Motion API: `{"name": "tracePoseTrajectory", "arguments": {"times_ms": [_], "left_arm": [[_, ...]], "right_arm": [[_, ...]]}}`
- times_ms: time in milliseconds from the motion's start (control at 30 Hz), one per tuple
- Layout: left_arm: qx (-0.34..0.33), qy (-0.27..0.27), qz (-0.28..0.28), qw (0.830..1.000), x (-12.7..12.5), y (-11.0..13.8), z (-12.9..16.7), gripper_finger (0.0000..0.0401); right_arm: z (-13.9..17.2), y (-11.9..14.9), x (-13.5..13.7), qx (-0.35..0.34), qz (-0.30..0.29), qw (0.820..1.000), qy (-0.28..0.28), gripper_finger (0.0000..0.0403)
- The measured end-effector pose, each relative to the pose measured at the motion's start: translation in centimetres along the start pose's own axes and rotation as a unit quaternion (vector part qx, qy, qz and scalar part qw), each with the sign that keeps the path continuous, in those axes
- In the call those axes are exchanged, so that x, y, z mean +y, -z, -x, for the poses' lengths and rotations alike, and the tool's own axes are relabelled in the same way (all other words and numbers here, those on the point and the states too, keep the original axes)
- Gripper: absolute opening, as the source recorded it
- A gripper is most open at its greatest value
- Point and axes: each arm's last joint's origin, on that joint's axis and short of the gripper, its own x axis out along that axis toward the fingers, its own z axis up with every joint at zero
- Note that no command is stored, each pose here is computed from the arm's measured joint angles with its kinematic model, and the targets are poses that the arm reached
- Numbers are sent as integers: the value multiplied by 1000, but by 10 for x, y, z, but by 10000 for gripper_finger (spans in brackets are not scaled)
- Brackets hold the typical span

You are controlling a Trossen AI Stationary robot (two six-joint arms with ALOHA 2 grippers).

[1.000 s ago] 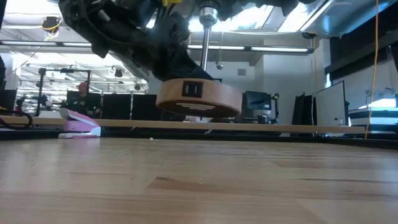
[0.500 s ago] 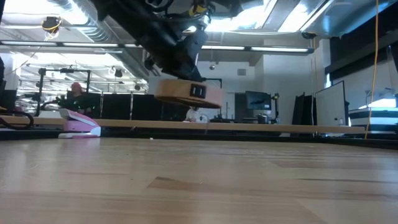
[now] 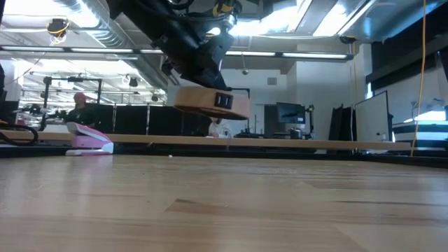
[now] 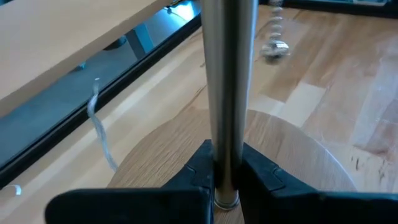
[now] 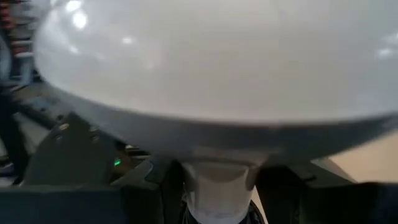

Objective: Screw lightbulb
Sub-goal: Insert the white lightbulb into the lamp

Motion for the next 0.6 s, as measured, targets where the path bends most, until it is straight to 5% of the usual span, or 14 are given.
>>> {"name": "tracePoseTrajectory", "arguments": {"times_ms": [333,600], "left_arm": [[10,9,-9,1000,0,2,0,27],[8,10,-5,1000,1,1,1,27]], "right_arm": [[0,0,4,-5,32,997,-73,161],[0,5,5,10,42,996,-82,215]]}}
